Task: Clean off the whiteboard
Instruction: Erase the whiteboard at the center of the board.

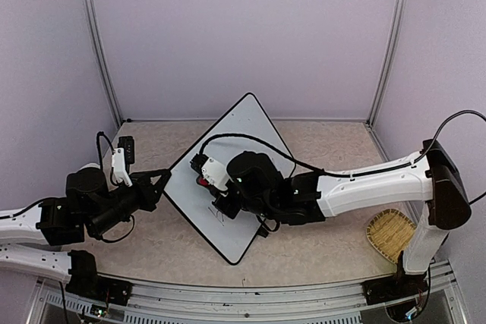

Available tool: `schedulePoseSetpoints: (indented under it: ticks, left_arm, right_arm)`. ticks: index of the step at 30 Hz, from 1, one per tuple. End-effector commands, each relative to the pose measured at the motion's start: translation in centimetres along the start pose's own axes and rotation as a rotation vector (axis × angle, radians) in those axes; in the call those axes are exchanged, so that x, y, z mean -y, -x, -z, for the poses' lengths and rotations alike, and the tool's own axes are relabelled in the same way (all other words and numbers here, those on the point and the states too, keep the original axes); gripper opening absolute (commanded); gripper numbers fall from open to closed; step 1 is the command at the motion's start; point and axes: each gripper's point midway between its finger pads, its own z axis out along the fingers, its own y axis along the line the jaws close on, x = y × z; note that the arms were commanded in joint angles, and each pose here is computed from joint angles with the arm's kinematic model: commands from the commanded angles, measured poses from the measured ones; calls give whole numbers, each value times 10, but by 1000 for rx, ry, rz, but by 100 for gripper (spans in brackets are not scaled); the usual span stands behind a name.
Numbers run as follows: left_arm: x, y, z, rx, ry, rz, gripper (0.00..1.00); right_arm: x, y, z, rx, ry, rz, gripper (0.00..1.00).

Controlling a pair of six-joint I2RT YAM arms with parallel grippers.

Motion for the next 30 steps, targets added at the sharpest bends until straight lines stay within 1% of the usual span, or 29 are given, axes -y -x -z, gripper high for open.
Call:
schedulePoseSetpoints:
  ticks: [1, 6, 10, 14, 18, 20, 23, 30]
  left_arm:
    - [32, -30, 5, -135, -170, -106, 0]
    - [32, -33, 4, -139, -167, -103, 0]
    - [31, -34, 4, -139, -166, -101, 0]
    - [30, -33, 4, -135, -162, -101, 0]
    - [28, -34, 5, -137, -156, -99, 0]
    - [27, -34, 5, -135, -152, -95, 0]
    - [24, -34, 5, -132, -136, -87, 0]
    - [18, -29, 7, -110, -114, -68, 0]
  right_arm:
    - [-44, -10, 10, -21, 78, 22, 20]
    - [-66, -6, 20, -3, 104, 21, 20]
    - [-72, -6, 23, -1, 112, 13, 20]
    - [-65, -4, 25, -10, 81, -8, 20]
    - [-43, 0, 31, -24, -22, -20, 20]
    - [-37, -3, 32, -44, -50, 12, 20]
    - [-35, -10, 29, -117, -69, 49, 20]
    - [-39, -45, 20, -268, -101, 48, 19]
